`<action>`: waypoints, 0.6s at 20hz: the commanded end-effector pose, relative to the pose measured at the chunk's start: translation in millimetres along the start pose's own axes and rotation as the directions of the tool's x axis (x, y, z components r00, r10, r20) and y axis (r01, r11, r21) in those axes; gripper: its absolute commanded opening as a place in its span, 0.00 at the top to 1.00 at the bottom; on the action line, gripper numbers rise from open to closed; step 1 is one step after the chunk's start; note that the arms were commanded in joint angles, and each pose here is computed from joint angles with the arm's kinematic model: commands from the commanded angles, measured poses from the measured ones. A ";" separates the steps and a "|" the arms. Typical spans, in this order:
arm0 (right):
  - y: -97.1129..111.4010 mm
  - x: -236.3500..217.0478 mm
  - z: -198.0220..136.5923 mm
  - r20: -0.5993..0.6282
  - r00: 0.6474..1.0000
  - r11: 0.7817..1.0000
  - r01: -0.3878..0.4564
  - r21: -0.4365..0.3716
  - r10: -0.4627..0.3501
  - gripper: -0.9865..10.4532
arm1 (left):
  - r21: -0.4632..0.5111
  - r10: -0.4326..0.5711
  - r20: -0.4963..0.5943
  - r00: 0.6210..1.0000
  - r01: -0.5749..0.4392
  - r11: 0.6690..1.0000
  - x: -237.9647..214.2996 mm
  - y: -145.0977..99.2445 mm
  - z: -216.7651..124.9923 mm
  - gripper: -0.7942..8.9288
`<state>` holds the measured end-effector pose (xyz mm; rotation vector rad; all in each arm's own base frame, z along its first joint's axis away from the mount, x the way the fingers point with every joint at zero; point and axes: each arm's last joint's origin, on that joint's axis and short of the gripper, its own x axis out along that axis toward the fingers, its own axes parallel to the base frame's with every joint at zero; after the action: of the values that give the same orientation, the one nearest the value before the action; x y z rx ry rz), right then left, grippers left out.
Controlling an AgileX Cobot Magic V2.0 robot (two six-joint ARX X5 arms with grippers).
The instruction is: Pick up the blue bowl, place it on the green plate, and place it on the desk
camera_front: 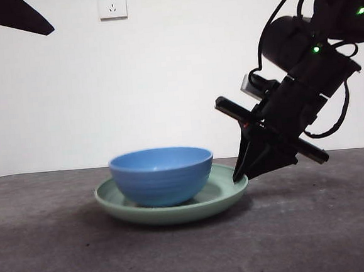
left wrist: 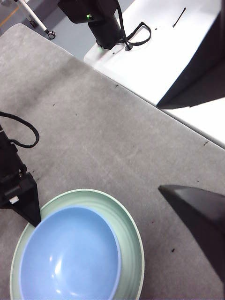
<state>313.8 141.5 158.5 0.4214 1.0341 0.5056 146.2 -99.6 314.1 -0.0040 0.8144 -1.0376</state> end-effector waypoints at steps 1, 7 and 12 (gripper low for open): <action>3.0 7.9 6.4 0.013 1.000 1.000 -0.016 0.007 0.016 0.90 | 0.020 -0.011 0.006 1.000 0.010 1.000 -0.4 -1.5 2.6 0.65; 1.0 10.1 5.5 0.010 1.000 1.000 0.001 0.011 -0.001 0.90 | 0.020 -0.011 0.005 1.000 0.011 1.000 -0.4 -1.5 2.5 0.65; 3.0 5.2 5.5 0.006 1.000 1.000 0.004 0.012 -0.004 0.76 | 0.020 -0.011 0.005 1.000 0.011 1.000 -0.4 -1.5 2.6 0.65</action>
<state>317.1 142.9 154.8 0.4257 1.0494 0.4868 146.1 -99.6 314.0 -0.0039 0.8156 -1.0378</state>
